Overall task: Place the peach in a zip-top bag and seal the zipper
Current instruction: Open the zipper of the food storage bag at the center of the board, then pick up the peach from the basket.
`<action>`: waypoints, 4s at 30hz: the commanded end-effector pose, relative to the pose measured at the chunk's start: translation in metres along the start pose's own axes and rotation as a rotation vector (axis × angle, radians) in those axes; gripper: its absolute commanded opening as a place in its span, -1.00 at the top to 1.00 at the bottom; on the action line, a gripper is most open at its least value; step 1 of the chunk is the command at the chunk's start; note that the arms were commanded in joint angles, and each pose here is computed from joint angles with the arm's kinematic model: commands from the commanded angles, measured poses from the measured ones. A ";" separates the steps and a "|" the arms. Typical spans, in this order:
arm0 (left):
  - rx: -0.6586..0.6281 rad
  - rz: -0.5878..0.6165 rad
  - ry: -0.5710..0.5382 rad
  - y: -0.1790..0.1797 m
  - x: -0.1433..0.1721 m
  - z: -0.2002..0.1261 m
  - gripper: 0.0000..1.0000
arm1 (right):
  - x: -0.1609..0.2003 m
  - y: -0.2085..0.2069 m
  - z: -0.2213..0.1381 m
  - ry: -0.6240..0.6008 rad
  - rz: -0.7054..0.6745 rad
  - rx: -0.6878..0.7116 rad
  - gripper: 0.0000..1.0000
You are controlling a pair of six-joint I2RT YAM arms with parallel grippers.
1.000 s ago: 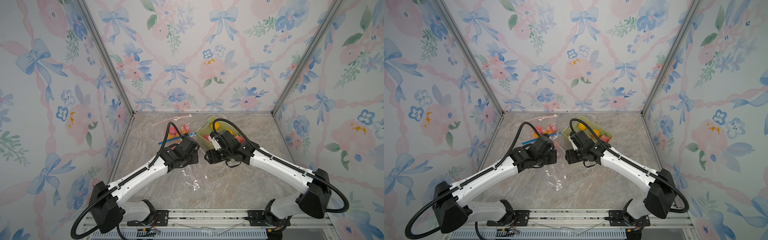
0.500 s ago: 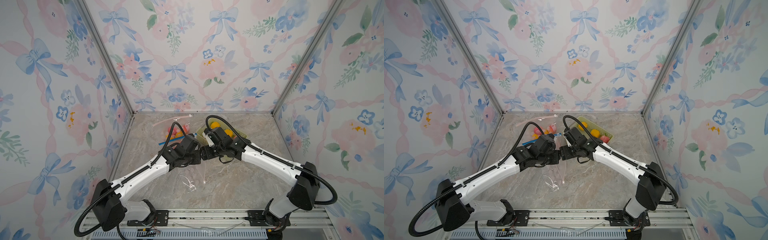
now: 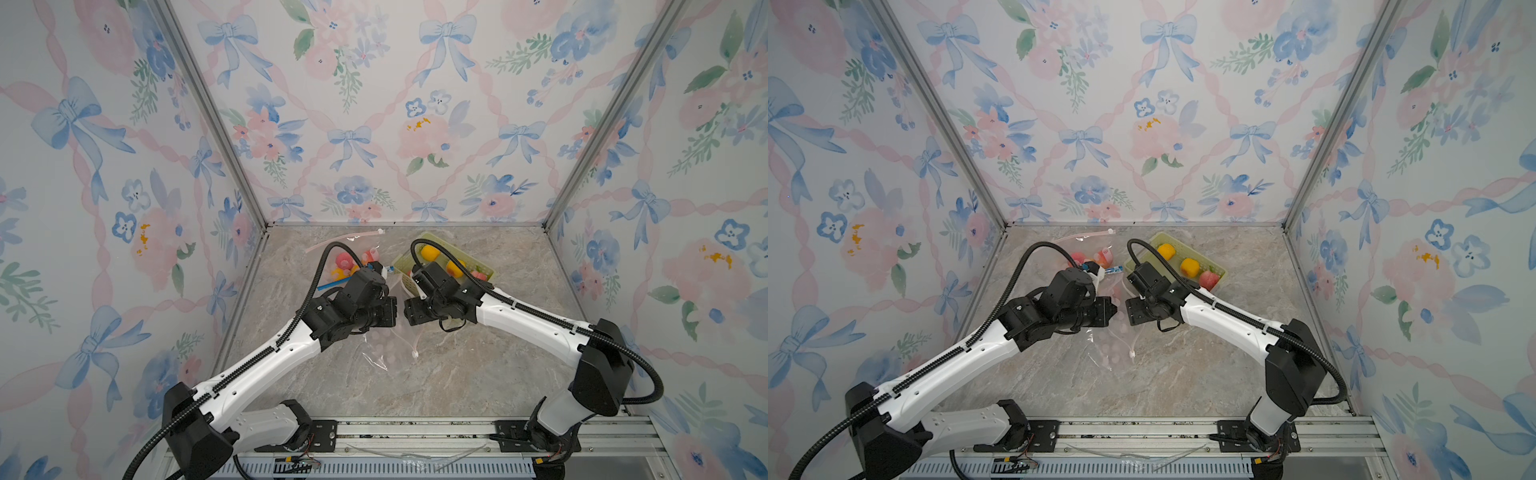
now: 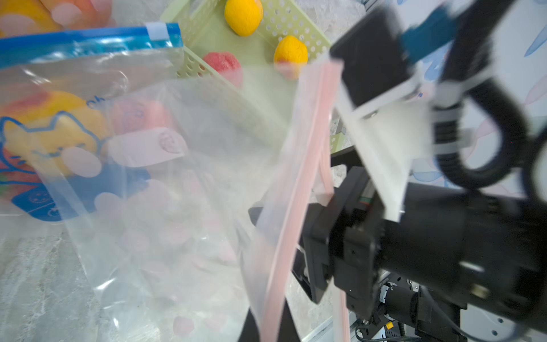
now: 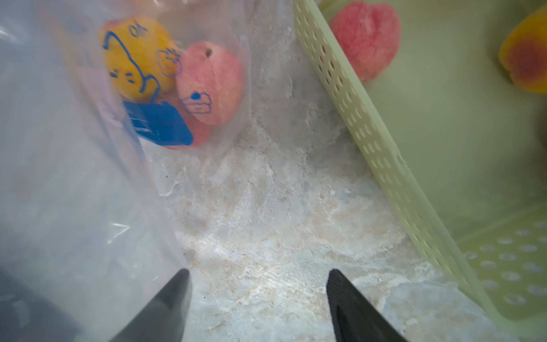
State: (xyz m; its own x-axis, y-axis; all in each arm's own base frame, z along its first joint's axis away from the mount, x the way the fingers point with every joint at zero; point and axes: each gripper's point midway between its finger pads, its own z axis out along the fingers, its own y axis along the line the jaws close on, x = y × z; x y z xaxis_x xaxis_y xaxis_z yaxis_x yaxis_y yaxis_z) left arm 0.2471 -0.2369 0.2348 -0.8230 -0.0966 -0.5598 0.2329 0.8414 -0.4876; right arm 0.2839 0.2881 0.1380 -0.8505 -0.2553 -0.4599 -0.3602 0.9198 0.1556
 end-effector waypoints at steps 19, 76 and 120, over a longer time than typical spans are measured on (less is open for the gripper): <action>-0.126 -0.036 0.196 0.028 0.014 0.028 1.00 | -0.002 0.023 -0.036 0.018 -0.070 -0.114 -0.50; -0.183 -0.137 0.114 0.040 0.004 0.039 1.00 | -0.195 -0.168 0.152 -0.205 0.527 0.227 -0.72; -0.160 -0.120 0.136 0.031 -0.004 0.061 1.00 | -0.075 0.004 -0.089 -0.311 0.043 -0.127 -0.17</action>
State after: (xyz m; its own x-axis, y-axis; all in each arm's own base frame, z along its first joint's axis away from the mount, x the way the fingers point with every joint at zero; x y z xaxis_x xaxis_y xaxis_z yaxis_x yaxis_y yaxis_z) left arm 0.2833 -0.2379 0.1739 -0.9089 -0.1435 -0.3916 0.0338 0.9105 -0.4122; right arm 0.3356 0.2849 0.2848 -0.6553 -0.0017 -0.7554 -0.3760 0.8680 0.3242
